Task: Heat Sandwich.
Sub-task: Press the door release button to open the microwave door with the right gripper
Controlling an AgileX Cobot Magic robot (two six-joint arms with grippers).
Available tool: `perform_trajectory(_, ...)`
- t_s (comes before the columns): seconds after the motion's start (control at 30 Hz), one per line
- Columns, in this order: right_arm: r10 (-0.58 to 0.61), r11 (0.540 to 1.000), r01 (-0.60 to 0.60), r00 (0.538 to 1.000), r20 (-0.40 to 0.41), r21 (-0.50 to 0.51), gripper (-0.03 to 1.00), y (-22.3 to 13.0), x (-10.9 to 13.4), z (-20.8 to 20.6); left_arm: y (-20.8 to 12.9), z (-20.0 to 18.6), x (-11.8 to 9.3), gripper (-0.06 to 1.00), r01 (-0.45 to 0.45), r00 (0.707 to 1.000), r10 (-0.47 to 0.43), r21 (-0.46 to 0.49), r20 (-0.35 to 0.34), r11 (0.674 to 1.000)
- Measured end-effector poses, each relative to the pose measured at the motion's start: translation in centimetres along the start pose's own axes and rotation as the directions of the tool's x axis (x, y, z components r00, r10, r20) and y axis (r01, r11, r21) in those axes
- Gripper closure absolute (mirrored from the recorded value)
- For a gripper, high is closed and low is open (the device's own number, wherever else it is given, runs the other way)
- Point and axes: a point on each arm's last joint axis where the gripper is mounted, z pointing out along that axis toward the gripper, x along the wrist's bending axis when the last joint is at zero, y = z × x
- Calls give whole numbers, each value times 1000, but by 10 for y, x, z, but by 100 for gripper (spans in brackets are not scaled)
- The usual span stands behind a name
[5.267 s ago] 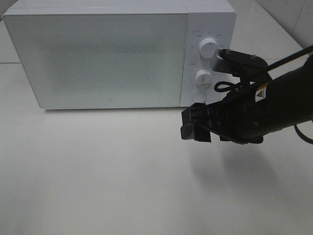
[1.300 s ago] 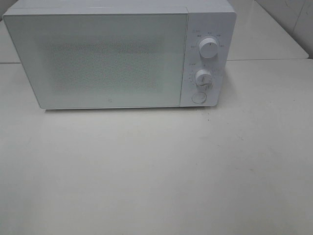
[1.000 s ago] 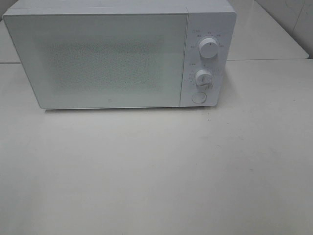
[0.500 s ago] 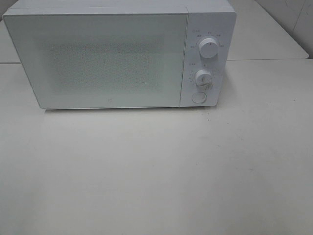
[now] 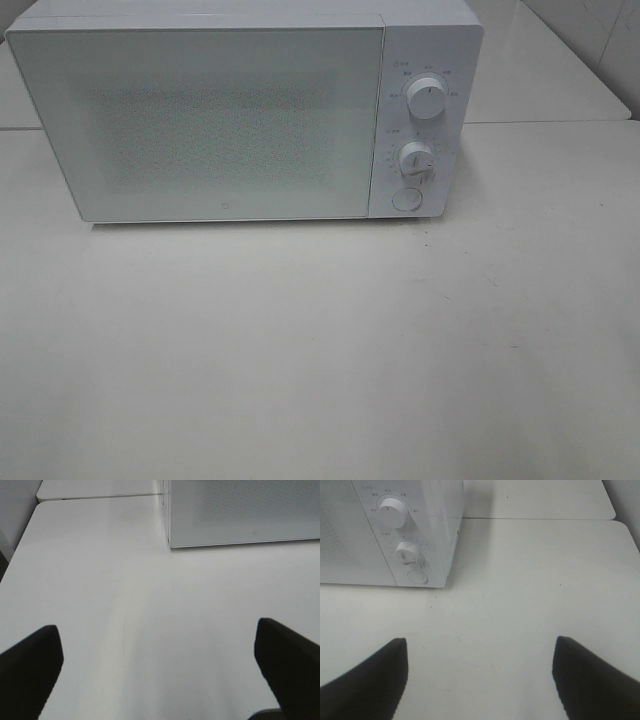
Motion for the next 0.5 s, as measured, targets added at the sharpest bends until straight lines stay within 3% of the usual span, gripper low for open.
perform_trajectory(0.5,6,1000,-6,1000,3,-26,20,20,0,54,0,0,0,-4,0,1000,0,0,0,1000)
